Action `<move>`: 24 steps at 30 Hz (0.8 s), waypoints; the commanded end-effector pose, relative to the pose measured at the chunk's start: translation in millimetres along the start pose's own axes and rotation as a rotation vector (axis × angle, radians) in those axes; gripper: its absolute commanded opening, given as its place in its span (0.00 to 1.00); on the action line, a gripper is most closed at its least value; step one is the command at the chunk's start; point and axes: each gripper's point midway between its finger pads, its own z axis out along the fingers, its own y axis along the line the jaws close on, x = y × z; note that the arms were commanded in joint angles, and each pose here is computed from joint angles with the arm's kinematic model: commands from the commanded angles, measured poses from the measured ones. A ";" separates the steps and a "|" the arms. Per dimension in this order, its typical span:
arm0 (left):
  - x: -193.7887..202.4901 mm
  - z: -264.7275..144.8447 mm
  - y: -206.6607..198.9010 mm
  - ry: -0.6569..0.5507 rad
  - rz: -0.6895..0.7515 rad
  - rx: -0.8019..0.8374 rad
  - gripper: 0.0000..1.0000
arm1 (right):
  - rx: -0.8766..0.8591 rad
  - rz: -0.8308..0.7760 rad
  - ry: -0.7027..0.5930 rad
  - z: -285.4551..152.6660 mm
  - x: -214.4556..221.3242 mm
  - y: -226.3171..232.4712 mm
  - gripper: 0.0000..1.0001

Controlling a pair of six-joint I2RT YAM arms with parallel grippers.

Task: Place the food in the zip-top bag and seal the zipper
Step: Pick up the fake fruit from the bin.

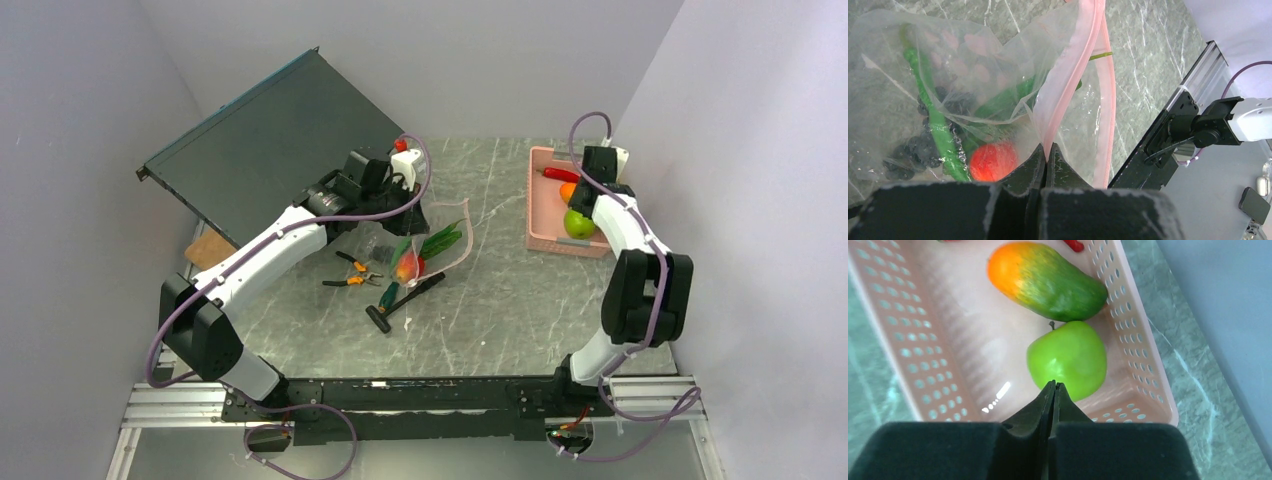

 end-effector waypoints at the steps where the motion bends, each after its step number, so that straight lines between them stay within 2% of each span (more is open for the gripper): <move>1: -18.9 -1.4 -10.1 -0.053 0.019 0.038 0.00 | -0.111 0.052 -0.151 -32.4 -37.6 11.8 0.00; 2: -18.9 -1.6 -10.1 -0.053 0.019 0.038 0.00 | -0.115 0.054 -0.166 -34.3 -39.3 11.1 0.00; 3: -18.7 -1.6 -10.0 -0.053 0.019 0.038 0.00 | -0.113 0.051 -0.172 -34.8 -39.5 10.0 0.04; 5: -19.2 -2.3 -10.1 -0.055 0.021 0.037 0.00 | -0.081 0.037 -0.151 -30.6 -36.4 5.7 0.20; 7: -19.5 -3.0 -10.0 -0.056 0.022 0.035 0.00 | -0.039 0.010 -0.104 -19.2 -27.8 1.7 0.44; 9: -20.1 -3.4 -10.3 -0.057 0.023 0.035 0.00 | -0.012 -0.017 -0.070 -10.5 -23.7 -1.0 0.61; 11: -20.1 -3.6 -10.3 -0.057 0.025 0.035 0.00 | 0.016 -0.033 -0.037 -1.5 -16.8 -4.0 0.70; 15: -21.3 -5.3 -10.8 -0.061 0.027 0.034 0.00 | 0.062 -0.023 0.013 14.9 -2.5 -14.3 0.76; 24: -21.1 -5.7 -11.9 -0.061 0.027 0.038 0.00 | 0.032 -0.036 0.081 49.7 16.6 -3.3 0.76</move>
